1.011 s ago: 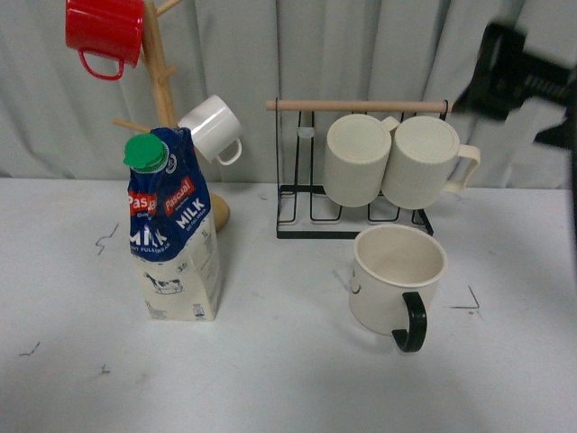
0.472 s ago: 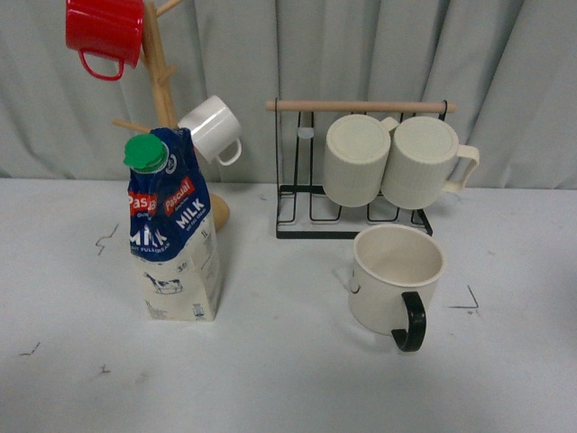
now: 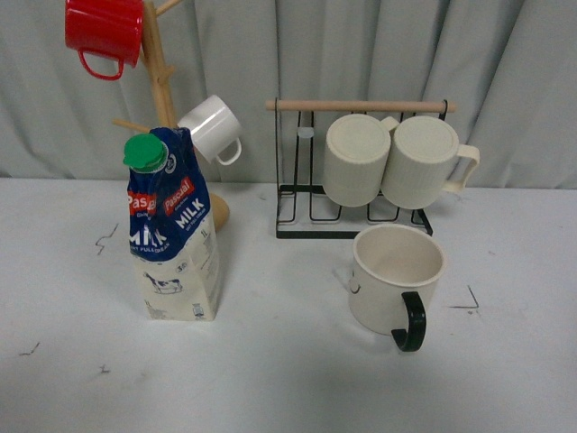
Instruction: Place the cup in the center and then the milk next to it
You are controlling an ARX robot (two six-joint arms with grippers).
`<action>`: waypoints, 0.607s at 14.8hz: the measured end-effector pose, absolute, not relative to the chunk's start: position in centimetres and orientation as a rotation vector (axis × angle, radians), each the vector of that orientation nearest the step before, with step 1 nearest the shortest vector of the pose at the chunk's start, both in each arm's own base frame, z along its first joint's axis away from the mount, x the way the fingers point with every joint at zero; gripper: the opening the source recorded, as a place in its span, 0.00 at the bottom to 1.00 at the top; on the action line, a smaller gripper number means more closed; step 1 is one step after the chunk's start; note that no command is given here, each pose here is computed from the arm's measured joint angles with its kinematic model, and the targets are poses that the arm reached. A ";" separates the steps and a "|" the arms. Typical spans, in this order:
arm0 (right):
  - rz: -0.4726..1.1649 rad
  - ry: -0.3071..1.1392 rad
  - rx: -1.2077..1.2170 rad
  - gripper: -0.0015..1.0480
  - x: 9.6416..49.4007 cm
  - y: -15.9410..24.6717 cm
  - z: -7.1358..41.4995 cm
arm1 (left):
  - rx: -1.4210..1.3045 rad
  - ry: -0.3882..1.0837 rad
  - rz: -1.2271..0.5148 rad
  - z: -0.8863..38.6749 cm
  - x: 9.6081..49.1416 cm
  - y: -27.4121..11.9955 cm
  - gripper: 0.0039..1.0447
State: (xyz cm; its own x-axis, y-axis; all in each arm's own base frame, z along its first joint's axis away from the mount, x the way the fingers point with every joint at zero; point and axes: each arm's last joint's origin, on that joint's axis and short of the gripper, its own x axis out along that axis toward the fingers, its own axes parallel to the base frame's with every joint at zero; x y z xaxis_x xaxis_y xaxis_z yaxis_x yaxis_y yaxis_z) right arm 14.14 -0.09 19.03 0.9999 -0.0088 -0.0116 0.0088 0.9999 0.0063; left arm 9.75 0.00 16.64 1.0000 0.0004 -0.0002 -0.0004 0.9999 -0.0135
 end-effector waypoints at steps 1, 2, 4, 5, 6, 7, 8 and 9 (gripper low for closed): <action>-0.009 0.004 0.006 0.02 13.8 -0.1 18.8 | -0.014 0.000 0.000 16.6 9.7 0.0 0.94; -0.009 -0.001 0.006 0.02 13.4 -0.1 18.6 | -0.014 0.000 0.000 16.6 9.7 0.0 0.94; -0.009 0.005 0.006 0.02 12.9 -0.1 18.1 | -0.014 0.000 0.000 16.6 9.7 0.0 0.94; -0.009 0.007 0.006 0.02 12.6 -0.1 17.8 | -0.014 0.000 0.000 16.6 9.7 0.0 0.94; -0.009 0.001 0.006 0.02 12.4 -0.1 17.8 | -0.014 0.000 0.000 16.6 9.7 0.0 0.94; -0.009 -0.001 0.006 0.02 12.2 -0.1 17.7 | -0.014 0.000 0.000 16.6 9.7 0.0 0.94; -0.009 -0.011 0.006 0.02 12.0 -0.1 17.5 | -0.014 0.000 0.000 16.6 9.7 0.0 0.94; -0.008 -0.001 0.006 0.02 11.9 -0.1 16.9 | -0.014 0.000 0.000 16.6 9.7 0.0 0.94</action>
